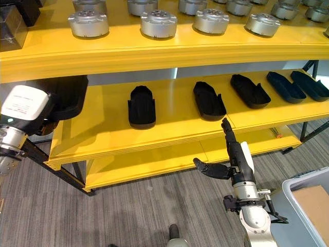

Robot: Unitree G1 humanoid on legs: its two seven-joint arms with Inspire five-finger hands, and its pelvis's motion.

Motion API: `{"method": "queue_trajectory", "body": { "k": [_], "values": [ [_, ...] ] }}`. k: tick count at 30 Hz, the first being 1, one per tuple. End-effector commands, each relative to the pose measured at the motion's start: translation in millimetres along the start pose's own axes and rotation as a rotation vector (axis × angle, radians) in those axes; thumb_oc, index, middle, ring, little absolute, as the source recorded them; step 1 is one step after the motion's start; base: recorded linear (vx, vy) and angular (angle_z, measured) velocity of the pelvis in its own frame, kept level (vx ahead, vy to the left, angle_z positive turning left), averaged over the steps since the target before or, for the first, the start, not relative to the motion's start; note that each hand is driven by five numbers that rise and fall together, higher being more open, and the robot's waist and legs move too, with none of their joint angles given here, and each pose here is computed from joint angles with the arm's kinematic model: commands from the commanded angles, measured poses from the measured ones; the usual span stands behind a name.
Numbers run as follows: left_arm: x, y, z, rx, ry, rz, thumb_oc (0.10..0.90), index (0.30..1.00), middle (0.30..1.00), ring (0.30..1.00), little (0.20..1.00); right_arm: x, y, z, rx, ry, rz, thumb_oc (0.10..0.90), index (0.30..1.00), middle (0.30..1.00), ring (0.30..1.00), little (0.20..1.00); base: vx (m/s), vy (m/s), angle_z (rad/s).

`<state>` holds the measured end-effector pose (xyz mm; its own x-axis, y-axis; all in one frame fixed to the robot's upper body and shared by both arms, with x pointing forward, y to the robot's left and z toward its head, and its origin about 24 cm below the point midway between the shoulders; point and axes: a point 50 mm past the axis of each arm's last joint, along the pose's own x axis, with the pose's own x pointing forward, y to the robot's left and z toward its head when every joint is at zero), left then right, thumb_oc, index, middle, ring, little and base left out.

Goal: Move parts from the plastic box to the shelf.

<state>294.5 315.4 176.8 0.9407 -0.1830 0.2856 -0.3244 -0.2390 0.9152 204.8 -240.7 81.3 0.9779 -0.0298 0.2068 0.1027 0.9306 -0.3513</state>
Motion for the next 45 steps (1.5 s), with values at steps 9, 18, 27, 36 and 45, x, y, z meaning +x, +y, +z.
{"method": "queue_trajectory", "body": {
  "k": [9, 18, 27, 36, 45],
  "values": [
    [65.4, 70.9, -2.4, -0.053, 0.086, 0.351, 0.4, 0.3, 0.3, 0.3, 0.3, 20.5, -19.7, 52.0, -0.022, -0.302, -0.041, 0.9, 1.0, 1.0, 1.0, 1.0, -0.03, -0.008, -0.01],
    [83.5, 71.6, 0.0, -0.209, 0.172, 0.392, 0.4, 0.3, 0.3, 0.3, 0.3, 23.2, -9.9, 57.9, 0.02, -0.325, -0.009, 0.9, 1.0, 1.0, 1.0, 1.0, -0.03, -0.012, -0.06],
    [79.4, 69.3, -5.4, -0.308, 0.246, 0.465, 0.4, 0.3, 0.3, 0.3, 0.3, 19.4, -11.0, 56.4, 0.019, -0.314, -0.01, 0.9, 1.0, 1.0, 1.0, 1.0, 0.0, -0.013, -0.03],
    [65.8, 68.0, -23.9, -0.353, 0.369, 0.537, 0.4, 0.3, 0.3, 0.3, 0.3, 18.0, -11.7, 57.3, 0.013, -0.314, -0.02, 0.9, 1.0, 1.0, 1.0, 1.0, 0.0, 0.0, 0.0],
    [52.1, 65.0, -43.9, -0.231, 0.431, 0.485, 0.4, 0.3, 0.3, 0.3, 0.3, 18.4, -14.4, 57.3, 0.001, -0.305, -0.016, 0.9, 1.0, 1.0, 1.0, 1.0, 0.0, 0.0, 0.0]
  ]
}}
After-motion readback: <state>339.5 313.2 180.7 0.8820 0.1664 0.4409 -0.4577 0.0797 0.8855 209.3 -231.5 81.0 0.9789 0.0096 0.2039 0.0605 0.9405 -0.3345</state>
